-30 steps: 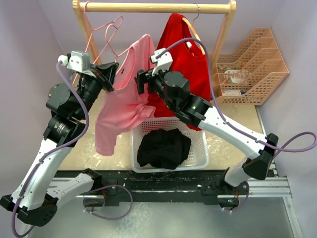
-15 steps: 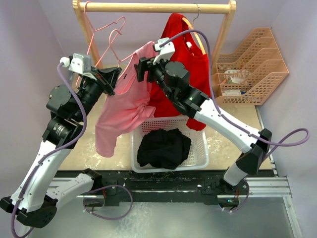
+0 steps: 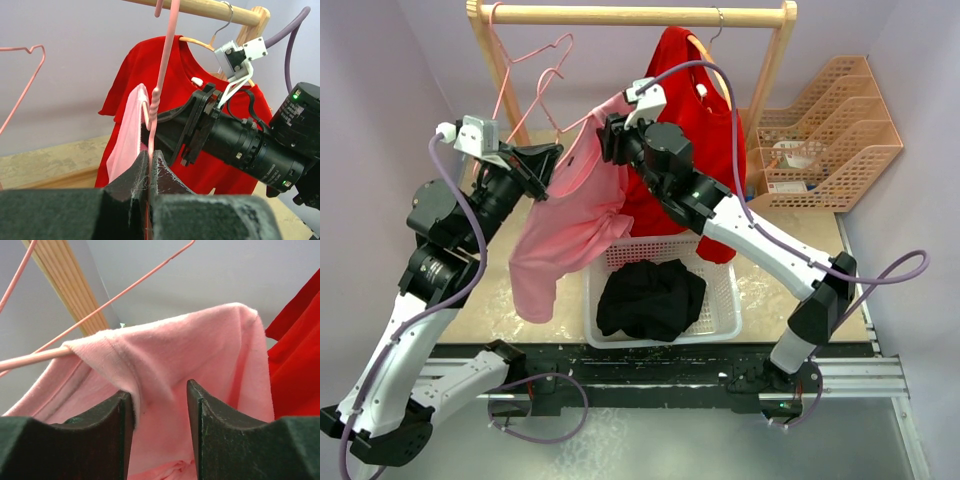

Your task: Remove the t-shirt from the hanger

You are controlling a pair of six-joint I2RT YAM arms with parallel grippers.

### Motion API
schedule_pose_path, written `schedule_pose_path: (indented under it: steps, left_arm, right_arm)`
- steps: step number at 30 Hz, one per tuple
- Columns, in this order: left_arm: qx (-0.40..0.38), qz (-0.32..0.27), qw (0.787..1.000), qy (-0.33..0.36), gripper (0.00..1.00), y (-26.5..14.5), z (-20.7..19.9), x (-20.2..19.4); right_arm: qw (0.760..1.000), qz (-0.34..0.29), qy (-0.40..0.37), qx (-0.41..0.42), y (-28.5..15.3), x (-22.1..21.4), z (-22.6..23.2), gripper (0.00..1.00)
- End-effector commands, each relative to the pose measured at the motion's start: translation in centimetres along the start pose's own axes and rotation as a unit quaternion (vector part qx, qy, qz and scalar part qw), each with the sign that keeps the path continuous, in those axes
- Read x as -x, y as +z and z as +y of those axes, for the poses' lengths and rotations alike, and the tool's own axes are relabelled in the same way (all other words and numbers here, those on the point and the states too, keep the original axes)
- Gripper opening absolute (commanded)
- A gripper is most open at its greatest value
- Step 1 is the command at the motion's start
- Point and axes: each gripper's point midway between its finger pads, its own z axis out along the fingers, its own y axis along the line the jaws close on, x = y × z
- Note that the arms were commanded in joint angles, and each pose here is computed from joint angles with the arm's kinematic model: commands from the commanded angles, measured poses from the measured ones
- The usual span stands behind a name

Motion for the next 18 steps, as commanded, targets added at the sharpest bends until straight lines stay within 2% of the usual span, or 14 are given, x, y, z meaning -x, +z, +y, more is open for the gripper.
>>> schedule_pose_path:
  steps: [1, 2, 3, 4, 5, 11, 18]
  left_arm:
    - [-0.007, -0.025, 1.000, -0.005, 0.00, -0.9, -0.4, 1.4]
    - [-0.005, -0.023, 1.000, -0.004, 0.00, -1.0, -0.3, 1.3]
    - [-0.003, -0.019, 1.000, -0.003, 0.00, -1.1, -0.2, 1.1]
    - [-0.001, -0.015, 1.000, -0.002, 0.00, -1.2, -0.1, 0.9]
    - [0.000, -0.011, 1.000, -0.002, 0.00, -1.3, -0.1, 0.7]
    - [0.003, 0.018, 1.000, 0.005, 0.00, -2.2, 0.2, -0.8]
    - [-0.039, 0.042, 0.998, 0.013, 0.00, -3.5, -1.3, -1.4]
  right_arm:
    - [0.997, -0.074, 0.013, -0.013, -1.7, 6.2, -1.0, 0.44]
    - [0.997, -0.077, 0.010, -0.017, -1.9, 6.5, -1.3, 0.40]
    - [0.996, -0.081, 0.006, -0.022, -2.1, 6.9, -1.6, 0.28]
    - [0.996, -0.085, 0.004, -0.031, -2.3, 7.3, -2.0, 0.09]
    - [0.995, -0.089, 0.001, -0.040, -2.5, 7.7, -2.5, 0.00]
    - [0.990, -0.105, -0.031, -0.085, -3.3, 9.6, -5.0, 0.00]
    - [0.984, -0.104, -0.040, -0.139, -2.9, 10.8, -9.2, 0.00]
